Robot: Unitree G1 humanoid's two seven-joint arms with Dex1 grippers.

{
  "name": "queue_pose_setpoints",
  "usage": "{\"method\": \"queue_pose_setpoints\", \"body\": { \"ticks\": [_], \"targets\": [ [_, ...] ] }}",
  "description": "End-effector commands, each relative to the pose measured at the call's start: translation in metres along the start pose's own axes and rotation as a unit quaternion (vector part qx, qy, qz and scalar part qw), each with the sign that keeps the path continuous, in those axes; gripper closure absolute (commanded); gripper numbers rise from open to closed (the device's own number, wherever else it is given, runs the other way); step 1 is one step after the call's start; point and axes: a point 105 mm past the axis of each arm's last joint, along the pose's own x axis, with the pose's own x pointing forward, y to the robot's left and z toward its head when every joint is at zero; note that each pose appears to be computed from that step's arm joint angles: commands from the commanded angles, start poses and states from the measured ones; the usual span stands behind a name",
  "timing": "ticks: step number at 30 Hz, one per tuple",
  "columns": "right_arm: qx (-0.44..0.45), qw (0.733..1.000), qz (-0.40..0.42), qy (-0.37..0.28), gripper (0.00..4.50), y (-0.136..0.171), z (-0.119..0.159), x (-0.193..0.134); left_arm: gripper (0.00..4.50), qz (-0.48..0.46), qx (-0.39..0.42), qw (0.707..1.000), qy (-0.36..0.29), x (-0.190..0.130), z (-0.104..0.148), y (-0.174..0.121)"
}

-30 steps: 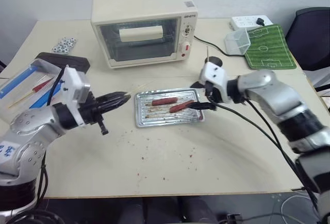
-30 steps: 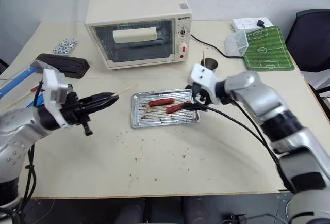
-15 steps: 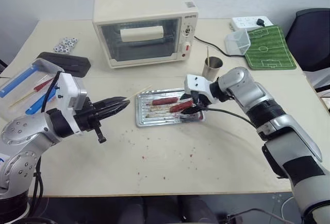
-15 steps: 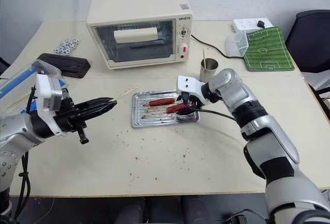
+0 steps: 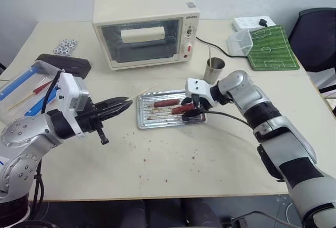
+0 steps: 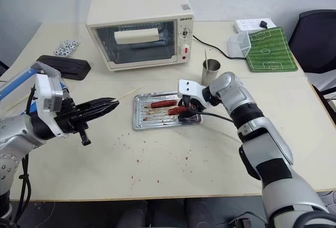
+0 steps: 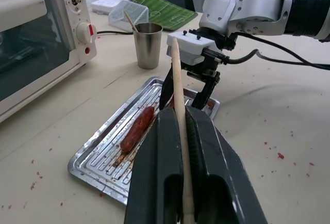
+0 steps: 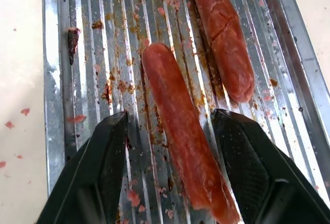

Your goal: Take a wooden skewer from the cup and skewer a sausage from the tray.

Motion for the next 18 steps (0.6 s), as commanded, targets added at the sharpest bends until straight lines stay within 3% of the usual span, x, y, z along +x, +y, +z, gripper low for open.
{"method": "queue_pose_setpoints", "body": {
  "ticks": [1, 3, 18],
  "targets": [
    [-0.005, 1.000, -0.007, -0.009, 3.06, -0.0018, 0.0021, -0.0029, 4.50, -0.001, 0.022, 1.000, -0.007, -0.0012, 0.0088, -0.0005],
    [-0.005, 1.000, -0.007, -0.008, 3.70, -0.0014, 0.0014, -0.0023, 4.50, -0.001, 0.023, 1.000, -0.006, -0.0014, 0.0087, -0.0002],
    [-0.003, 1.000, -0.021, -0.009, 3.70, -0.0010, -0.0046, -0.0002, 4.50, -0.002, 0.024, 1.000, -0.008, 0.0013, 0.0073, 0.0018]
  ]
}}
